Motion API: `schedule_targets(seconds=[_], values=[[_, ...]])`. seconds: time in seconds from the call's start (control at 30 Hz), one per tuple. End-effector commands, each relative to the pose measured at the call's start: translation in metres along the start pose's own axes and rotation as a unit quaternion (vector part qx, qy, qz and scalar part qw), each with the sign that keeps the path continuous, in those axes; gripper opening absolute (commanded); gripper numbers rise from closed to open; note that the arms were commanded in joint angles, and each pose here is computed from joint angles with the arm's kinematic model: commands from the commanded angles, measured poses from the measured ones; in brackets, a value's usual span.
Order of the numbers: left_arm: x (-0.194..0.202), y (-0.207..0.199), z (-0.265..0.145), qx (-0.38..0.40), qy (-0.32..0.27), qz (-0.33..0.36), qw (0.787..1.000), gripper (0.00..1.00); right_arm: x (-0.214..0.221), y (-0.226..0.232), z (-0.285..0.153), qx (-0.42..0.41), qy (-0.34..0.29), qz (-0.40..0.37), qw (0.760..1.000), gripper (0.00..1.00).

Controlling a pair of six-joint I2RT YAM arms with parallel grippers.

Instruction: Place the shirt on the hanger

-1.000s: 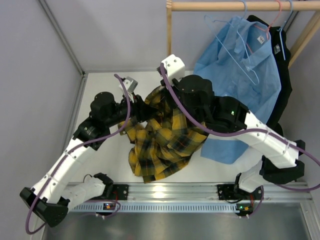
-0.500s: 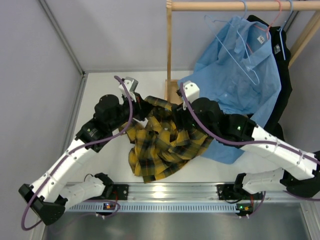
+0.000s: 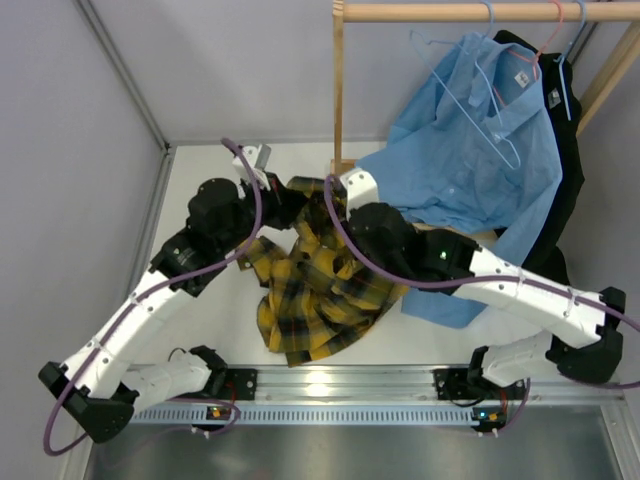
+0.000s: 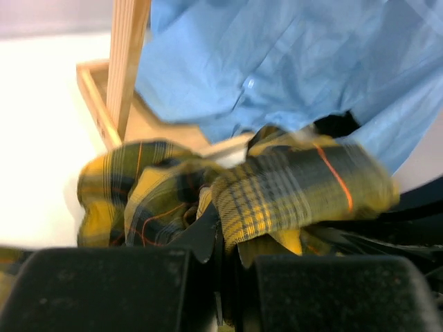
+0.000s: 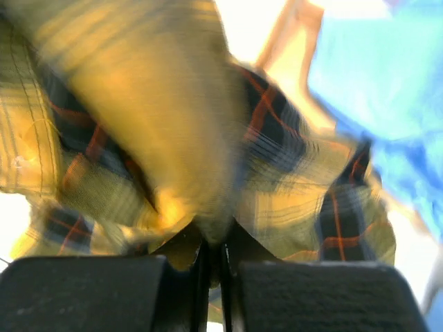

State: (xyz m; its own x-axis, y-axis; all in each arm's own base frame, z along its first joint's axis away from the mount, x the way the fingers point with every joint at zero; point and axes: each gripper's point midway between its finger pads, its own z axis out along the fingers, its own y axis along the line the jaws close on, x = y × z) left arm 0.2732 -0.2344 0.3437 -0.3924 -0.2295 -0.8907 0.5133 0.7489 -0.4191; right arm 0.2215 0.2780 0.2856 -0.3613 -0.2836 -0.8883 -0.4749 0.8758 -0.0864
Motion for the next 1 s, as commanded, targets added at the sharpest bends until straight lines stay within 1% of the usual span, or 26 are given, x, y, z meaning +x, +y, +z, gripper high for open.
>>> schedule_targets(seconds=[0.0, 0.03, 0.07, 0.1, 0.13, 0.17, 0.23, 0.27, 0.3, 0.33, 0.37, 0.4, 0.43, 0.47, 0.5, 0.53, 0.57, 0.6, 0.63, 0.67, 0.73, 0.77, 0.83, 0.87, 0.93, 0.97], values=[[-0.123, -0.061, -0.064, 0.082, -0.172, 0.051, 0.980, 0.00, -0.135, 0.016, -0.043, -0.050, -0.151, 0.018, 0.987, 0.00], [-0.143, -0.070, -0.077, 0.092, -0.197, 0.065, 0.974, 0.00, -0.158, 0.019, -0.056, -0.061, -0.170, 0.010, 0.984, 0.00], [-0.185, -0.092, -0.111, 0.114, -0.252, 0.095, 0.956, 0.00, -0.176, 0.028, -0.075, -0.087, -0.179, -0.005, 0.980, 0.00], [-0.204, -0.104, -0.123, 0.127, -0.273, 0.111, 0.947, 0.00, -0.232, 0.022, -0.110, -0.096, -0.240, -0.001, 0.966, 0.00], [-0.221, -0.116, -0.138, 0.142, -0.294, 0.127, 0.936, 0.00, -0.251, 0.025, -0.127, -0.105, -0.262, -0.008, 0.959, 0.00], [-0.250, -0.141, -0.177, 0.179, -0.338, 0.158, 0.911, 0.00, -0.287, 0.009, -0.176, -0.114, -0.326, -0.004, 0.939, 0.00], [-0.266, -0.159, -0.189, 0.204, -0.356, 0.189, 0.892, 0.00, -0.301, 0.014, -0.190, -0.100, -0.356, -0.021, 0.929, 0.00], [-0.272, -0.163, -0.196, 0.207, -0.366, 0.205, 0.884, 0.00, -0.292, 0.026, -0.185, -0.090, -0.349, -0.064, 0.930, 0.00], [-0.278, -0.164, -0.198, 0.204, -0.374, 0.205, 0.881, 0.00, -0.295, 0.014, -0.198, -0.086, -0.365, -0.049, 0.926, 0.00], [-0.273, -0.164, -0.192, 0.209, -0.365, 0.207, 0.883, 0.00, -0.288, 0.014, -0.196, -0.084, -0.360, -0.050, 0.928, 0.00], [-0.265, -0.165, -0.186, 0.218, -0.352, 0.205, 0.887, 0.00, -0.258, 0.034, -0.167, -0.082, -0.325, -0.084, 0.939, 0.00], [-0.254, -0.167, -0.181, 0.237, -0.338, 0.204, 0.888, 0.00, -0.250, 0.015, -0.174, -0.072, -0.330, -0.070, 0.939, 0.00], [-0.223, -0.156, -0.157, 0.239, -0.300, 0.191, 0.903, 0.00, -0.246, 0.009, -0.172, -0.057, -0.334, -0.047, 0.940, 0.00], [-0.205, -0.150, -0.147, 0.247, -0.283, 0.161, 0.913, 0.00, -0.216, 0.009, -0.146, -0.028, -0.298, -0.050, 0.953, 0.00], [-0.188, -0.142, -0.138, 0.247, -0.274, 0.138, 0.919, 0.00, -0.206, -0.009, -0.149, -0.016, -0.294, -0.032, 0.955, 0.00], [-0.152, -0.122, -0.122, 0.245, -0.277, 0.111, 0.922, 0.00, -0.193, -0.019, -0.144, 0.002, -0.282, -0.019, 0.959, 0.00], [-0.132, -0.115, -0.117, 0.254, -0.270, 0.060, 0.927, 0.00, -0.162, -0.026, -0.124, 0.043, -0.249, -0.010, 0.968, 0.00], [-0.115, -0.103, -0.111, 0.249, -0.273, 0.029, 0.929, 0.00, -0.149, -0.045, -0.129, 0.059, -0.246, 0.012, 0.967, 0.00], [-0.109, -0.092, -0.112, 0.238, -0.302, -0.010, 0.923, 0.00, -0.133, -0.053, -0.125, 0.071, -0.235, 0.026, 0.969, 0.00], [-0.063, -0.070, -0.096, 0.223, -0.270, -0.054, 0.935, 0.00, -0.096, -0.052, -0.106, 0.081, -0.200, 0.038, 0.976, 0.00], [-0.038, -0.048, -0.084, 0.179, -0.275, -0.105, 0.939, 0.00, -0.062, -0.063, -0.102, 0.070, -0.179, 0.071, 0.979, 0.00], [-0.010, -0.036, -0.069, 0.156, -0.250, -0.115, 0.949, 0.00, -0.027, -0.053, -0.090, 0.036, -0.152, 0.080, 0.985, 0.00], [0.016, -0.036, -0.055, 0.140, -0.216, -0.118, 0.959, 0.00, 0.007, -0.041, -0.077, -0.008, -0.120, 0.098, 0.988, 0.00], [0.028, -0.031, -0.046, 0.116, -0.197, -0.114, 0.967, 0.00, 0.040, -0.036, -0.064, -0.009, -0.092, 0.111, 0.990, 0.00], [0.052, -0.028, -0.027, 0.078, -0.153, -0.101, 0.980, 0.00, 0.065, -0.041, -0.061, -0.009, -0.079, 0.138, 0.987, 0.00], [0.066, -0.014, -0.020, 0.035, -0.128, -0.091, 0.987, 0.00, 0.086, -0.044, -0.055, -0.004, -0.066, 0.157, 0.985, 0.00]])
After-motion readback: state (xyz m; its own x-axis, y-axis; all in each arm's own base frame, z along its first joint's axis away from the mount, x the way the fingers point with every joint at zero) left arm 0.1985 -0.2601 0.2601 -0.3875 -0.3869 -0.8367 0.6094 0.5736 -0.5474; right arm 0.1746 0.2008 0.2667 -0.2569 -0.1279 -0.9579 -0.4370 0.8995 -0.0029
